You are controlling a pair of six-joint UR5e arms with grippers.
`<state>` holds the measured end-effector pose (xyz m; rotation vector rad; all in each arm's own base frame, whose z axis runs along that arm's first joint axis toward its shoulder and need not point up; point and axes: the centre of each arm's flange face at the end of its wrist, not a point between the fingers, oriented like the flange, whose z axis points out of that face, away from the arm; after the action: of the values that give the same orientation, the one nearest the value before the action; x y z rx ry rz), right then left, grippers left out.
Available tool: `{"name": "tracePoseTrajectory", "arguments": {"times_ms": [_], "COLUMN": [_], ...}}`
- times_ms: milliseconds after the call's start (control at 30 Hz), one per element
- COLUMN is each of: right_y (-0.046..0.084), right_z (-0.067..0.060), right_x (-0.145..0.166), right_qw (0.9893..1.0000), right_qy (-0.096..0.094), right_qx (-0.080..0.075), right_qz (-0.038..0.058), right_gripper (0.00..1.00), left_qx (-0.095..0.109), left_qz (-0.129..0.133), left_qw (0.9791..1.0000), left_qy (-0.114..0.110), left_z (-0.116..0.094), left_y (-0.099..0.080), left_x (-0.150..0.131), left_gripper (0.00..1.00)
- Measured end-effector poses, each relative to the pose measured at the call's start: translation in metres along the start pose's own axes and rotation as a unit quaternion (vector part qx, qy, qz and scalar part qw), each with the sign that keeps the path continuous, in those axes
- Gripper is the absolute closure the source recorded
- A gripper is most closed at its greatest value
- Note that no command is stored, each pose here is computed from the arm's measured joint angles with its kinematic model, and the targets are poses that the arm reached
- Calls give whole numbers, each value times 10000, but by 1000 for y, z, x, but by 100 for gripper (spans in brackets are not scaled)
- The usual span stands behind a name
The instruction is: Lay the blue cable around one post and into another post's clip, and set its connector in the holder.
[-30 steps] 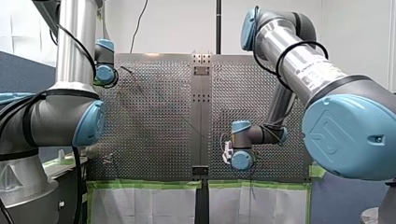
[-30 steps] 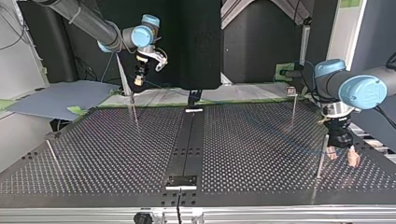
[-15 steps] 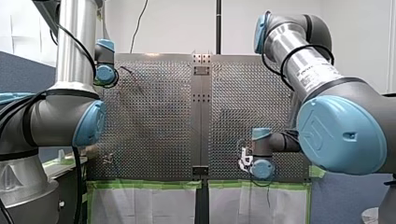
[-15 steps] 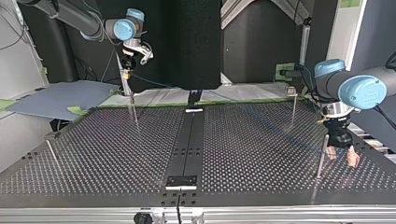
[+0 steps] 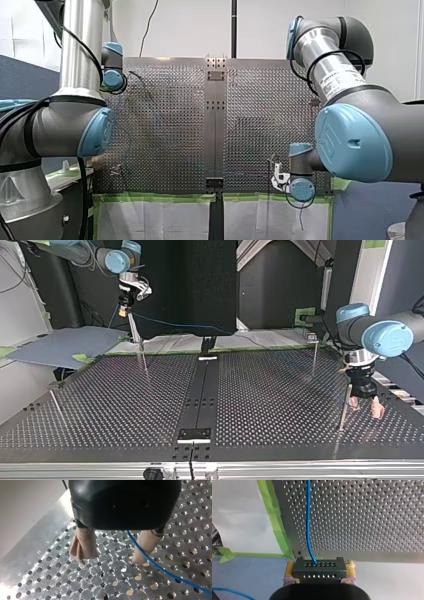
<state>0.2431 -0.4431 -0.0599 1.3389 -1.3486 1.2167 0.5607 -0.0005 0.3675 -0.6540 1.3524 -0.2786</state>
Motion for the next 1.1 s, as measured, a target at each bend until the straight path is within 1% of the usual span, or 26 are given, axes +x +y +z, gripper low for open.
{"name": "tracePoseTrajectory", "arguments": {"times_ms": [33,133,333,400,467,533,767,1000,1100], "right_y": [4,13,33,42,50,58,87,117,129], "right_z": [1,11,37,46,53,58,78,90,94], "right_x": [1,5,17,21,24,26,35,40,41], "right_qw": [10000,9999,9993,9993,9993,9992,9990,9987,9986], "right_qy": [28,163,350,377,379,387,451,489,489], "right_qx": [3,18,38,40,39,37,43,42,40], "right_qz": [12,54,79,47,-11,-41,-43,-122,-183], "right_gripper": [100,100,100,100,100,100,100,100,100], "left_qx": [-2,-6,-25,-26,-28,-28,-24,-24,-25], "left_qz": [5,13,45,53,58,59,60,47,49], "left_qw": [10000,10000,10000,10000,10000,10000,10000,10000,10000], "left_qy": [1,4,-4,-6,-6,-7,-5,-7,-9], "left_z": [0,0,0,0,0,0,0,0,0], "left_y": [0,0,0,0,0,0,0,0,0], "left_x": [0,0,0,0,0,0,0,0,0], "left_gripper": [0,0,0,0,0,0,0,0,0]}}
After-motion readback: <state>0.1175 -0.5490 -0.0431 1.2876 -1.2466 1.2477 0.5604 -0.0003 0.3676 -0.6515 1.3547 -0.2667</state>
